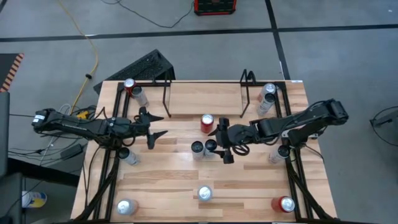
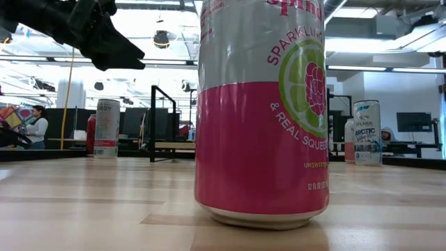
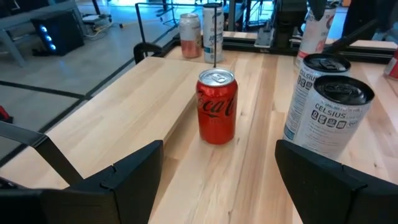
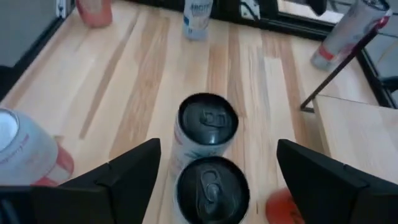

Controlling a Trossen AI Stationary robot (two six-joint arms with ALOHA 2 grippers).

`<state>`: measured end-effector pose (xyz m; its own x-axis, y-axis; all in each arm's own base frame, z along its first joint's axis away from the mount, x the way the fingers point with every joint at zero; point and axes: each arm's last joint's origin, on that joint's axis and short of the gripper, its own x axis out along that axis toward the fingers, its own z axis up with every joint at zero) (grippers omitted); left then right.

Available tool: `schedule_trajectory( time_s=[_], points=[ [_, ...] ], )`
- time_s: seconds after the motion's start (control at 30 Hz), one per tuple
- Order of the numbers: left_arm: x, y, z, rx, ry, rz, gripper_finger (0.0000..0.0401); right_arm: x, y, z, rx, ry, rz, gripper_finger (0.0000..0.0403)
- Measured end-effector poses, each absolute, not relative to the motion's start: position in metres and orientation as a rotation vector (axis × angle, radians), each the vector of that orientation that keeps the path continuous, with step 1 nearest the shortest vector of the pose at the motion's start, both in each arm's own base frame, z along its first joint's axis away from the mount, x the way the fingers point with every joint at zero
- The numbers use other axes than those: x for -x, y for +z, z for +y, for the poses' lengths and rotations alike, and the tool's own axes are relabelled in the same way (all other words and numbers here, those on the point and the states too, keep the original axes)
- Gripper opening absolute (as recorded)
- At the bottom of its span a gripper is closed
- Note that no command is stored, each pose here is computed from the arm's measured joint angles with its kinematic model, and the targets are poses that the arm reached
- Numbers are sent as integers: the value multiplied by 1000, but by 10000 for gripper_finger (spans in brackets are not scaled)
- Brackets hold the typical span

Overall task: Place canned beverage on shelf
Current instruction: Put the bottom right white blue soda can on the shelf

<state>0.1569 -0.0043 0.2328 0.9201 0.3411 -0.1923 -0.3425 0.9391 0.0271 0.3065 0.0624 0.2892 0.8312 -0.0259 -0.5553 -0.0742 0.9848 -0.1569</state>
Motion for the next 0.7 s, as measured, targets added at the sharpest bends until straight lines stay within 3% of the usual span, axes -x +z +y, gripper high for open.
schedule_trajectory(
  time_s=[0.7],
  points=[
    [-157, 233, -4, 7, 356, 194, 297, -320, 261, 59, 124, -16, 705, 361]
  ],
)
